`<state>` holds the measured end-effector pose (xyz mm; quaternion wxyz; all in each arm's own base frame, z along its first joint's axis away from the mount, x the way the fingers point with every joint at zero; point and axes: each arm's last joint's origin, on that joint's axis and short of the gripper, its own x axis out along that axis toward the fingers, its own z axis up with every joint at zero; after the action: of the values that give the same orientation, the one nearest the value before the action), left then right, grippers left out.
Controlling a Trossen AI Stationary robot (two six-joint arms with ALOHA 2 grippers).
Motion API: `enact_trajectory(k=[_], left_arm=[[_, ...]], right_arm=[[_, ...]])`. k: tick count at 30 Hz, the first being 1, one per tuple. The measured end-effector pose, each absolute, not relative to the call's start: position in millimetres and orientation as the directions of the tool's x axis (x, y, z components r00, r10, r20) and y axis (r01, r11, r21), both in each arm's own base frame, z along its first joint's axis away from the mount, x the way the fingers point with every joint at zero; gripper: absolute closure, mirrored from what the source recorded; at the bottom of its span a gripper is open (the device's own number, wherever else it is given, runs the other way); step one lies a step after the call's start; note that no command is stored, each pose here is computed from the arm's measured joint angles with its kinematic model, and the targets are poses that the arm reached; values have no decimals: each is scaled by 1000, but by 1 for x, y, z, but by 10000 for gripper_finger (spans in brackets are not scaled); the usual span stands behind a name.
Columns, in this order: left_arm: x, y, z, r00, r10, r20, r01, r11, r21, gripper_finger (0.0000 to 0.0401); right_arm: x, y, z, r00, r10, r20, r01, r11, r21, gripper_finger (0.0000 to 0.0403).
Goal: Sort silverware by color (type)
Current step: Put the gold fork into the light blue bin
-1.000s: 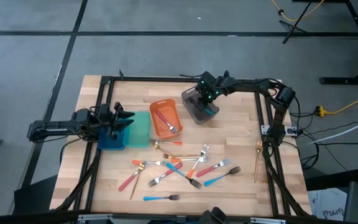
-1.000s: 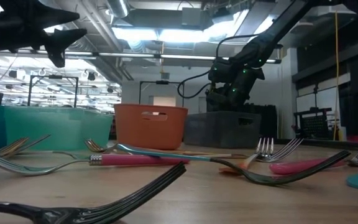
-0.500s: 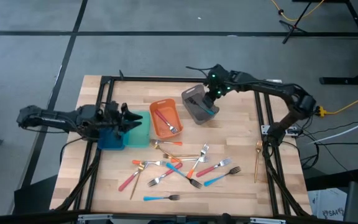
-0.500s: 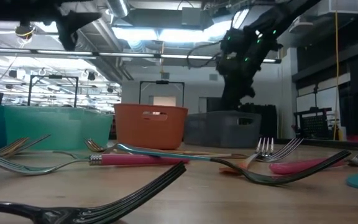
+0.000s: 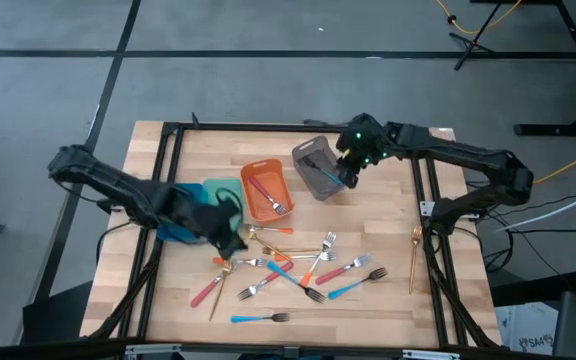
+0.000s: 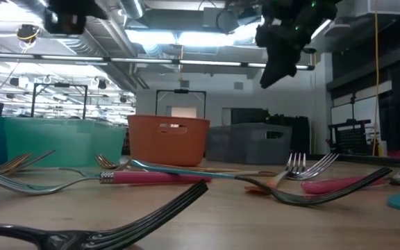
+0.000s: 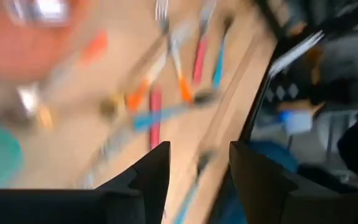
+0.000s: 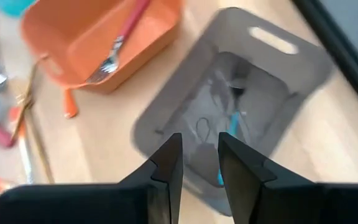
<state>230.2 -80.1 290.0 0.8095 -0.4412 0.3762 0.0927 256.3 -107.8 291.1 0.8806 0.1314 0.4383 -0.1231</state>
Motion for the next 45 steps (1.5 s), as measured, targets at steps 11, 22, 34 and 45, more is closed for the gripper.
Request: enact_trajectory(k=[11,22,34,45], left_arm=[[256,-147,239,342,-338,-877,-796,391,-461,242],[256,-181,190,179,-271,-946,-895,355,-271,242],[253,-189,162,59,-196,-979,-937,328,-122,242],[249,-198,146,15,-156,-988,-944,325,-66,242]], right_arm=[[267,-62,288,551,9,-835,118,989,89,308],[271,-40,288,549,54,-834,11,997,72,308],[271,-40,288,549,52,-834,13,997,71,308],[271,-41,288,549,52,-834,13,997,71,308]])
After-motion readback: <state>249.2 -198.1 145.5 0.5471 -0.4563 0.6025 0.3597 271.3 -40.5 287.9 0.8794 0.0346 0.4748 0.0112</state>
